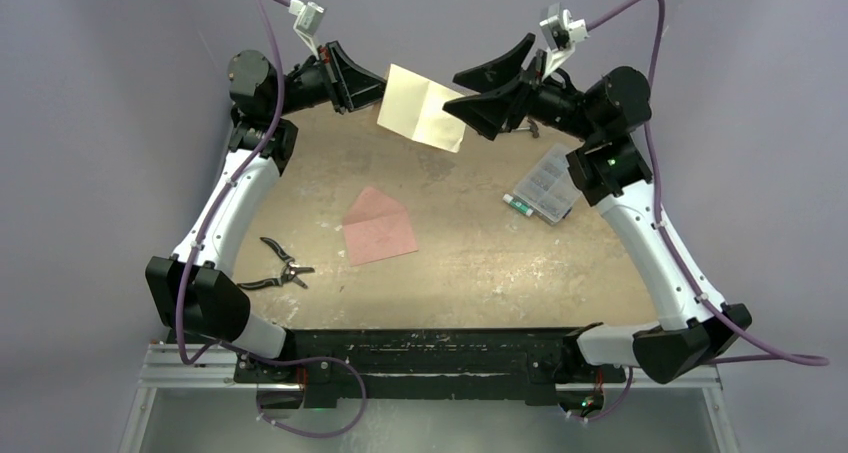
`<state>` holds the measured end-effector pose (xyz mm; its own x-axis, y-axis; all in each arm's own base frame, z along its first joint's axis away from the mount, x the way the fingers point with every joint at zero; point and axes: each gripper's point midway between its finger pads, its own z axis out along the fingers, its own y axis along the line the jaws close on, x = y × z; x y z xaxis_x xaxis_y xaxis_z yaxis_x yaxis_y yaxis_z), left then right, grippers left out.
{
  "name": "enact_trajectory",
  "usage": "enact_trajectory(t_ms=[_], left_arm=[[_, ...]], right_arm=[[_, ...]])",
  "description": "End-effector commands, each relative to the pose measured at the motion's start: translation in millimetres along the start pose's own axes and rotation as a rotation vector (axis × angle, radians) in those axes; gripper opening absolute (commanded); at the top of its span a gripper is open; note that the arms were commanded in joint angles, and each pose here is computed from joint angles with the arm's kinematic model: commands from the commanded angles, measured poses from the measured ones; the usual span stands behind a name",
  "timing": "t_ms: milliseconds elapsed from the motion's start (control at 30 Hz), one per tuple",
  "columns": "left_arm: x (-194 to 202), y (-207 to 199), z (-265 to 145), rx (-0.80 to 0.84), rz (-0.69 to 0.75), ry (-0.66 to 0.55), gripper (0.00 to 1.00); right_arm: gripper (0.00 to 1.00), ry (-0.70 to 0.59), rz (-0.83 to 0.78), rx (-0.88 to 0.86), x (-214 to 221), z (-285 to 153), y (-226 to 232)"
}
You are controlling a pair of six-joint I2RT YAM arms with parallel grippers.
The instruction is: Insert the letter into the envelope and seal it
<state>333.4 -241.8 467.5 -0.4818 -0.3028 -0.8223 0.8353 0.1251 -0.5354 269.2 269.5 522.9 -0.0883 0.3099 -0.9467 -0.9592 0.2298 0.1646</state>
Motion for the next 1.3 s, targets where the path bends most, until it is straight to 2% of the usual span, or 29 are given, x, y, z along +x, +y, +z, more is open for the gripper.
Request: enact_trajectory(t_ms=[0,67,133,400,567,800,967,1033,1133,1267], left_arm=[[-3.3,-5.7,-1.8,0.012,0.075,-0.006,0.00],[0.0,-10.3,-3.8,0.028,0.104,0.008,0.00],[3.7,-16.5,-6.5,0.047,0.138,0.022,0.00],[22.1,-43.0,-18.4,0.141,0.279,0.111,0.00],[31.1,-60.1,-25.8,0.189,0.355,0.139,0.00],[35.8,-66.9,-25.7,0.212,0.373,0.150,0.00],[40.0,-71.8,-23.2,0.237,0.390,0.158,0.00],[39.2,-72.3,-22.4,0.237,0.393,0.154,0.00],[37.1,-72.4,-21.6,0.234,0.395,0.149,0.00],[35.2,-73.2,-21.1,0.232,0.401,0.144,0.00]], right_arm=[[0.70,-0.094,-0.042,0.172,-26.8,-9.2,-14.2],[0.74,-0.092,-0.026,0.291,-23.6,-12.9,-37.2],[0.77,-0.048,-0.028,0.332,-12.3,-13.1,-50.1],[0.82,0.178,-0.034,0.196,47.1,-13.8,-44.5],[0.77,0.248,-0.004,0.124,70.2,-13.7,-39.7],[0.67,0.254,0.044,0.020,82.1,-6.9,-25.4],[0.65,0.270,0.063,-0.055,88.0,1.5,-11.9],[0.62,0.277,0.067,-0.078,89.9,3.8,-7.4],[0.50,0.285,0.075,-0.093,91.7,5.3,-4.4],[0.24,0.288,0.082,-0.071,91.3,5.9,-7.0]])
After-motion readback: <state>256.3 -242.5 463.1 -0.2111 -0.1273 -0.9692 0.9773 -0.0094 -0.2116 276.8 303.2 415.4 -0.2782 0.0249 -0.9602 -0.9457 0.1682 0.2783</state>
